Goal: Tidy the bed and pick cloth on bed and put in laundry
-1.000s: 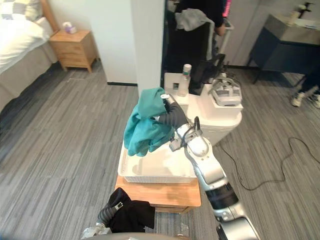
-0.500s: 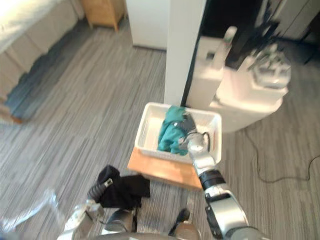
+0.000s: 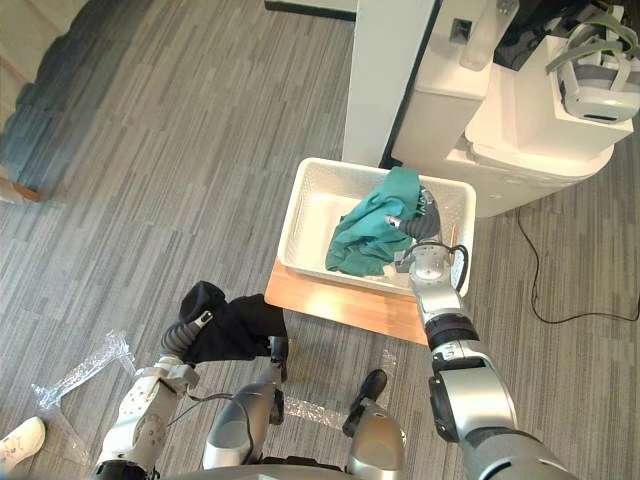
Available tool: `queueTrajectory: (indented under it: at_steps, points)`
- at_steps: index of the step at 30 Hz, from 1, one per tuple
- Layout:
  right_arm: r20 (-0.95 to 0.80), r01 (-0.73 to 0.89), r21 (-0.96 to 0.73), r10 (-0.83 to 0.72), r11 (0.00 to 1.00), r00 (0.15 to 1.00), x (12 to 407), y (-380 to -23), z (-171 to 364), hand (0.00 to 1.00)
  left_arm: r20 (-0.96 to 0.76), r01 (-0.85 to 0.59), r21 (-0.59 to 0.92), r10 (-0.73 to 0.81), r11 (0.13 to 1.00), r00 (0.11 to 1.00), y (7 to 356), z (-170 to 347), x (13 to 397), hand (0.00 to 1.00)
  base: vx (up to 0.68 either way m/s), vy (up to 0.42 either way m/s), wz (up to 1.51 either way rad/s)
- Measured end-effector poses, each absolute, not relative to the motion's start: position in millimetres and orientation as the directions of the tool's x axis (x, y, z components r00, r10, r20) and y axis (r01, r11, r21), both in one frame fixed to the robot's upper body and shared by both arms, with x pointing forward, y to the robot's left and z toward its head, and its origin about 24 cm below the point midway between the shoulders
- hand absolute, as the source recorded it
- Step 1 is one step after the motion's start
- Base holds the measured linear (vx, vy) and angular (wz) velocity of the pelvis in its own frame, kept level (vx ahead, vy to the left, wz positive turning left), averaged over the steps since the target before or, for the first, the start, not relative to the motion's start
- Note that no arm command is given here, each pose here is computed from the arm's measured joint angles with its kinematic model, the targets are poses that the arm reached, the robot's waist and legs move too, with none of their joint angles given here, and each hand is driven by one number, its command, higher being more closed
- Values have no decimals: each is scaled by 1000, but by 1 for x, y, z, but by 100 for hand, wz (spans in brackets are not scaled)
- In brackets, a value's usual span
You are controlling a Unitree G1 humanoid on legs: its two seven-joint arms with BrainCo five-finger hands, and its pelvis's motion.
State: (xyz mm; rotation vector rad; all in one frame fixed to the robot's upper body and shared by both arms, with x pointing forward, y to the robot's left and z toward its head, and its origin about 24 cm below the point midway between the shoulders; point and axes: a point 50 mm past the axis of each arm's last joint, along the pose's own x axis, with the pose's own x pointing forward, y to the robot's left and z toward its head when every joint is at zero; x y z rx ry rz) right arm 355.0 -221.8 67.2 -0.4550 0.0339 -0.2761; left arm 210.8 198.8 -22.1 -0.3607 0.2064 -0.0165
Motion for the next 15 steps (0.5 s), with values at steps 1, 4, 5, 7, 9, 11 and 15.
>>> queueTrajectory:
  at_steps: [1,4,5,7,9,11,15]
  points:
    - [13,244,-457,-268,855,963,348,-222,58,0,-183,-16,-349,-51,937,982,200,-18,210,100,57,-16,-11]
    - [-33,213,-503,-264,838,964,333,-222,40,0,-153,-4,-312,-46,950,987,203,-8,207,100,59,-18,-12]
    - [-64,198,-520,-269,831,961,322,-223,28,0,-131,11,-279,-50,960,990,204,-1,207,100,106,-28,-11]
    - [-100,187,-524,-278,831,955,308,-225,14,0,-117,24,-242,-54,970,992,204,4,202,100,107,-25,-18]
    - [-157,184,-530,-309,828,938,284,-230,-4,0,-103,39,-183,-59,982,993,203,9,196,100,150,-19,-17]
    - [-210,173,-550,-336,817,918,269,-235,-17,0,-67,45,-165,-56,985,996,203,18,198,100,112,-8,-15]
    - [-310,126,-621,-389,774,867,244,-245,-40,0,-7,14,-151,-15,988,1000,208,31,205,100,28,-8,-15]
